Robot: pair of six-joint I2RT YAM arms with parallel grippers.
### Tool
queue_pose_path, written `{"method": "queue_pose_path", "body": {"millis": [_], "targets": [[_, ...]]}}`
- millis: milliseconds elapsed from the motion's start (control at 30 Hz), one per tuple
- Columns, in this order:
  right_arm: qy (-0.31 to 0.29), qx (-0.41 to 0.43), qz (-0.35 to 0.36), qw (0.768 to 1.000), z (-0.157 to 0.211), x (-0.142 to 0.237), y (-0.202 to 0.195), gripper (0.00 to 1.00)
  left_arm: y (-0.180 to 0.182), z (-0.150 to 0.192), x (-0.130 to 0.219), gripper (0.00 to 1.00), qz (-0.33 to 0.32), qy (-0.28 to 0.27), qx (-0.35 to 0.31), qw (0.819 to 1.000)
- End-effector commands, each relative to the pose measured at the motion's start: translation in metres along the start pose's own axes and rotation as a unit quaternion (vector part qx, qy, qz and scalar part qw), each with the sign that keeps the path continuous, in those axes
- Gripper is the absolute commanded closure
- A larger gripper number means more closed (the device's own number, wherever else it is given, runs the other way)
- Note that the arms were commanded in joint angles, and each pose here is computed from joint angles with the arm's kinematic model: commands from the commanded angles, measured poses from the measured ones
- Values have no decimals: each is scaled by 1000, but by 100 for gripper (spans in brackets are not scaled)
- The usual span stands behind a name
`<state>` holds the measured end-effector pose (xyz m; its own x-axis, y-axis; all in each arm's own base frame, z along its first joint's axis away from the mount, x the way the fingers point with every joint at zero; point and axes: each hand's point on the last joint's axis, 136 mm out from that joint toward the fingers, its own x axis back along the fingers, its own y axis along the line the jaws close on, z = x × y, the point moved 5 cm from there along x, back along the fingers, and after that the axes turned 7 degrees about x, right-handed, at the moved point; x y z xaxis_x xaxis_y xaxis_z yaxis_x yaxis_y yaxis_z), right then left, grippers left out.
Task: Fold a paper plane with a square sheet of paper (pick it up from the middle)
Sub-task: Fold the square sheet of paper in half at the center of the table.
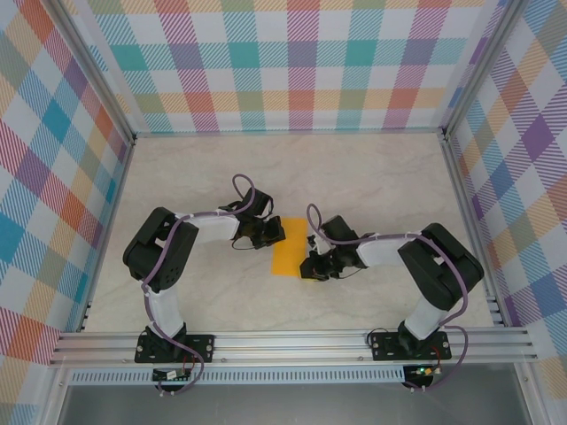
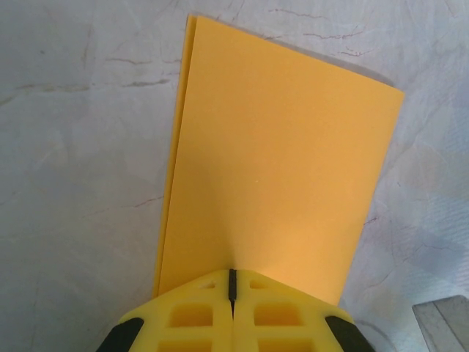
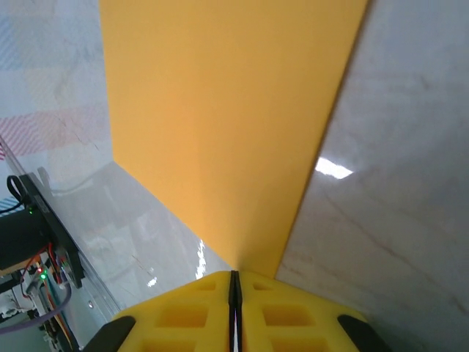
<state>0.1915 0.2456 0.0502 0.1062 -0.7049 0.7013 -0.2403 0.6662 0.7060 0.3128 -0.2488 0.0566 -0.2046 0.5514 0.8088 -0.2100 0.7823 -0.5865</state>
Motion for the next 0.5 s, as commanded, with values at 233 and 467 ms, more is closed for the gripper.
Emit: {"method": "queue_pose_path", "body": {"millis": [233, 467], "targets": [[-110, 40, 34, 992, -58, 29, 31, 90, 66, 32, -18, 100, -143, 42, 41, 988], [-177, 17, 68, 982, -105, 38, 12, 90, 31, 13, -15, 100, -104, 38, -21, 994]]}}
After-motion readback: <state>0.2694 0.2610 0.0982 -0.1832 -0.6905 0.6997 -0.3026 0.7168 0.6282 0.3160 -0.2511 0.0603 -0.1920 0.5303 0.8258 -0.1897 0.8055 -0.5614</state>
